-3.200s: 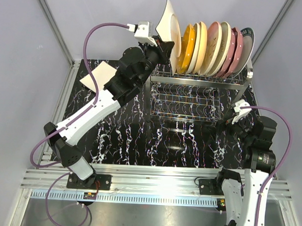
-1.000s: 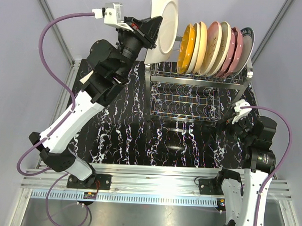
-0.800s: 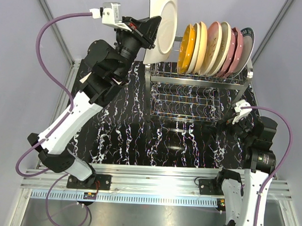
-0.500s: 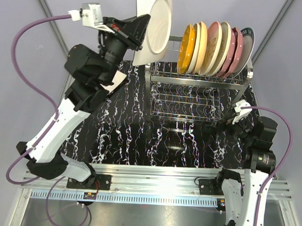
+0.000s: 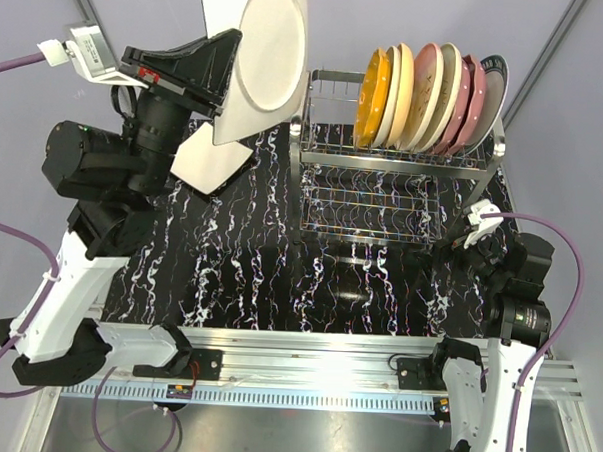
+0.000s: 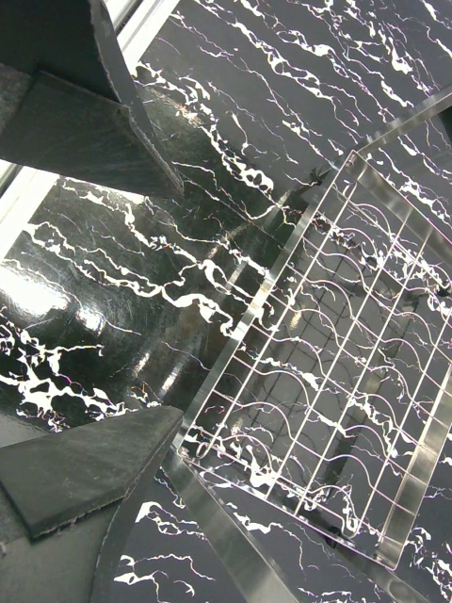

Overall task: Unload the plates from the dish rack
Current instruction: Place the plate on the table

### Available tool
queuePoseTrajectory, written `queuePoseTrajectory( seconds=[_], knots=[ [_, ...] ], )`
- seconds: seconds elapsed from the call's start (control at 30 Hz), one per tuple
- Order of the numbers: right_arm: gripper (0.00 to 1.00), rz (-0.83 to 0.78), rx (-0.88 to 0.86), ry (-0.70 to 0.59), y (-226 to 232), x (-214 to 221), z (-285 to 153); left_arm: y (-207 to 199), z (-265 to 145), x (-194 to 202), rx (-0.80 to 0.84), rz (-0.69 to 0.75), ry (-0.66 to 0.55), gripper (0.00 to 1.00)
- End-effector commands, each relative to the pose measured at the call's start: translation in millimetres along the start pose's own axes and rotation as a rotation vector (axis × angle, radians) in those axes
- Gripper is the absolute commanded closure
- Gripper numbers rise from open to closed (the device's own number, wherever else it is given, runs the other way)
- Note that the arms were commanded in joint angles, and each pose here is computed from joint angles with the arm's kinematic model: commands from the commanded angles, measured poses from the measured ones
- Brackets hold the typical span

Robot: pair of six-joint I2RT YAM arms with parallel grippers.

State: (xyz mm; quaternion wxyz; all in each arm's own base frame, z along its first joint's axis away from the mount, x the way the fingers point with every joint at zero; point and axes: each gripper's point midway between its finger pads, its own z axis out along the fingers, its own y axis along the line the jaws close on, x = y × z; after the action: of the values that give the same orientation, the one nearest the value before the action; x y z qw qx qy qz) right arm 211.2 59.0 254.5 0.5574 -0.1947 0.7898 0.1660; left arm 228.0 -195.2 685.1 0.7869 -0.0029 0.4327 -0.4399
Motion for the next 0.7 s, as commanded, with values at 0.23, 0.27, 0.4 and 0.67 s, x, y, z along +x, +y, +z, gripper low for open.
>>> queuePoseTrajectory(
  seconds=[0.23,0.27,0.4,0.67],
  knots=[
    [0.0,-0.021,0.002,-0.011,-3,-2,1,-9,-19,-75,0.024,0.069,-0.207,1.0],
    [0.0,-0.021,0.001,-0.012,-3,-3,1,-8,-20,-73,0.019,0.076,-0.203,1.0],
    [0.0,-0.018,-0.007,-0.008,-2,-1,2,-1,-23,-71,-0.006,0.126,-0.191,1.0],
    [0.0,-0.015,-0.021,-0.007,0,-2,3,24,-37,-47,-0.082,0.303,-0.079,1.0]
  ],
)
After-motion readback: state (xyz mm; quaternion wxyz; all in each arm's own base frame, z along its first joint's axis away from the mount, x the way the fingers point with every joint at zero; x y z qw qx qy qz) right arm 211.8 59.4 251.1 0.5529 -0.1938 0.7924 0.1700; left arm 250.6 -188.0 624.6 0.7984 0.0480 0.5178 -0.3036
